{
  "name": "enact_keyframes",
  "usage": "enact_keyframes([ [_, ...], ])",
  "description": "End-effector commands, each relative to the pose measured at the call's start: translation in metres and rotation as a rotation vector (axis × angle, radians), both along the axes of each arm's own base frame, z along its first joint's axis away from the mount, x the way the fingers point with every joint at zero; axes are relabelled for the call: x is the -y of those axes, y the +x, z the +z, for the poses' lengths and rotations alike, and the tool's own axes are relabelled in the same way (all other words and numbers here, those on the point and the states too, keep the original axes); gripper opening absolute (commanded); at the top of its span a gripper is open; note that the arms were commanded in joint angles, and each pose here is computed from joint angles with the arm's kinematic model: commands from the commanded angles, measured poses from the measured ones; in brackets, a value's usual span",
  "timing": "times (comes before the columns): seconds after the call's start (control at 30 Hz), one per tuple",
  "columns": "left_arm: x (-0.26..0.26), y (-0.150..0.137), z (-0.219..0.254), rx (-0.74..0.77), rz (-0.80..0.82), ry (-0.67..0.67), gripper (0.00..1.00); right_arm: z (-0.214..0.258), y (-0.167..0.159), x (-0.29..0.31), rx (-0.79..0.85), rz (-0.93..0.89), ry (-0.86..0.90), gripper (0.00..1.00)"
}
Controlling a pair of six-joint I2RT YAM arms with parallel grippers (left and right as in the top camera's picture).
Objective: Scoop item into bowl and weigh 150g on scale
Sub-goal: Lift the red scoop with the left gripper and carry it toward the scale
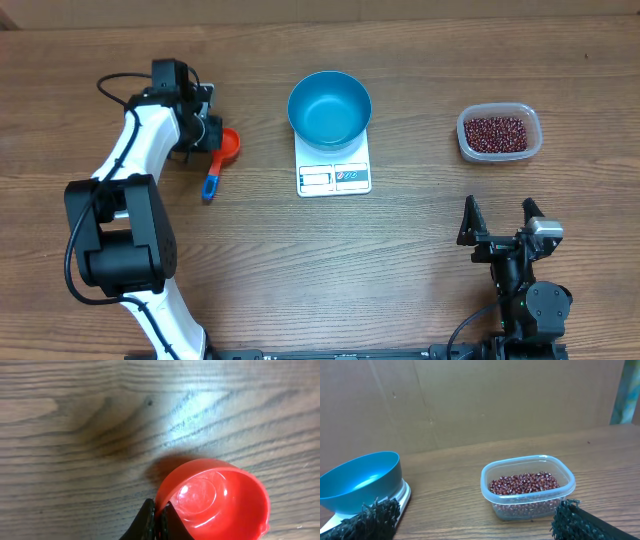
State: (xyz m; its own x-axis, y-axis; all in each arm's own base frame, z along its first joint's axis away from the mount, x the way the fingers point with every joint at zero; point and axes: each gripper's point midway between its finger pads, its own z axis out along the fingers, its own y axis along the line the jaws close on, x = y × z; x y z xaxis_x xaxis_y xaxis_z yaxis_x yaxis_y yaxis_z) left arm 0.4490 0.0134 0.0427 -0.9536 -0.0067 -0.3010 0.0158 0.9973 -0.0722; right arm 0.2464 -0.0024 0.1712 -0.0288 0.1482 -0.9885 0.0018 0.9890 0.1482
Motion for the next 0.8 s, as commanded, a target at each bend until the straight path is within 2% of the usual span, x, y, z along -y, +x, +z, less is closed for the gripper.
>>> enact_keyframes([
  [0.0,0.001,0.014,0.045,0.087,0.126,-0.053,0.04,-0.002,0.0,0.0,0.005,-0.004,0.004,1.0],
  [0.17,0.001,0.012,0.087,0.134,0.26,-0.107,0.04,-0.002,0.0,0.0,0.005,-0.004,0.004,1.0],
  [0.37,0.002,-0.004,0.129,0.171,0.469,-0.205,0.04,-0.002,0.0,0.0,0.005,-0.004,0.004,1.0],
  [0.53,0.004,-0.031,0.152,0.136,0.649,-0.278,0.04,-0.002,0.0,0.0,0.005,-0.004,0.004,1.0],
  [0.77,0.014,-0.083,0.163,-0.019,0.918,-0.374,0.04,-0.002,0.0,0.0,0.004,-0.004,0.004,1.0],
])
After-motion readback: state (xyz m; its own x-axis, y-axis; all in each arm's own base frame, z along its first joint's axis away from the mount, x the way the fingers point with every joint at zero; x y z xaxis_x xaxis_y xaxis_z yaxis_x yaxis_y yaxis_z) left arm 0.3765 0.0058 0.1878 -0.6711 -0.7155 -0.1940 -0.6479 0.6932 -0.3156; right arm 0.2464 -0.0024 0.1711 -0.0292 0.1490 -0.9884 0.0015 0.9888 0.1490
